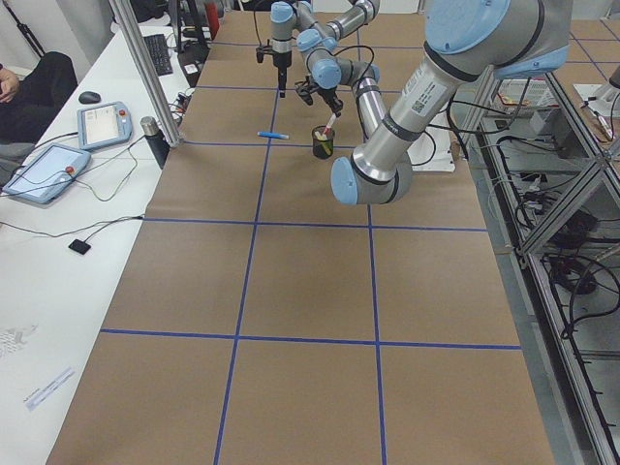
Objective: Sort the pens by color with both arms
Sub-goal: 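Lower the left gripper and grasp the red-capped white marker in the cup, then lift the red-capped marker out and place it beside the blue marker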
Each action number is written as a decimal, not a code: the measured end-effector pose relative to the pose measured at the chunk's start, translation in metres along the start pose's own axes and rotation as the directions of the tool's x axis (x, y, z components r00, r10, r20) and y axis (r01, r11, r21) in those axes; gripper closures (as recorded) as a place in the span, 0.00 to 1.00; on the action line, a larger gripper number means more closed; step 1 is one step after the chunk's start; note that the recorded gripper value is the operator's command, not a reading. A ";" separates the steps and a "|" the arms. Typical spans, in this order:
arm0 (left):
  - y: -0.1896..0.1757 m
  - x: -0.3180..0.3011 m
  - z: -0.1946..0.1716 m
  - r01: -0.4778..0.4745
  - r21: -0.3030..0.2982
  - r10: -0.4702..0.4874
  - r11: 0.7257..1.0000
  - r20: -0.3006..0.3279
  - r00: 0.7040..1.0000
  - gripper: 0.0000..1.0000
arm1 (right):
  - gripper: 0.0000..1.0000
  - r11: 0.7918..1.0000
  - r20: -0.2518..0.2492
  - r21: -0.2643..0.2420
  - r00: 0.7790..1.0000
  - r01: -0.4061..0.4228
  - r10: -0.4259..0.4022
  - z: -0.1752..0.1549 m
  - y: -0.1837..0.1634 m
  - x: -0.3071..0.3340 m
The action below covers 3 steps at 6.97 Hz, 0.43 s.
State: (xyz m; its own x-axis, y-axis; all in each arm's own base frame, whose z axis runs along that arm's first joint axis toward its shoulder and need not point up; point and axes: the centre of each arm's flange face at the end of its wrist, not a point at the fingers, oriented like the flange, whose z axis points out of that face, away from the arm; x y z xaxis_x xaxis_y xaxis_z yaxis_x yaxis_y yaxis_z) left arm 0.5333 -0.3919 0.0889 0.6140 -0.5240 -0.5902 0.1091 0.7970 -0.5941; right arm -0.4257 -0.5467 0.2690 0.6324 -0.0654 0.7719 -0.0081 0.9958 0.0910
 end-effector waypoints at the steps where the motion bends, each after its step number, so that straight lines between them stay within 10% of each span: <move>1: 0.007 -0.002 -0.013 -0.012 0.002 0.012 1.000 -0.018 1.000 0.91 | 0.00 1.000 0.000 0.000 1.000 -0.001 0.001 0.000 0.000 0.000; 3: 0.006 -0.005 -0.047 -0.071 0.028 0.073 0.997 -0.074 0.995 0.91 | 0.00 1.000 0.000 0.000 1.000 -0.003 0.003 0.000 0.000 0.000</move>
State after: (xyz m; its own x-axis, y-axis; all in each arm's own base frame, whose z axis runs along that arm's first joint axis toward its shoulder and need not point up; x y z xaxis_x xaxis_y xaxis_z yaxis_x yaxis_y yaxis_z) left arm 0.4945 -0.3983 0.0624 0.5610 -0.4851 -0.6708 0.0872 0.8404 -0.5349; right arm -0.4260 -0.5465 0.2690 0.6320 -0.0621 0.7725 -0.0101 0.9960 0.0884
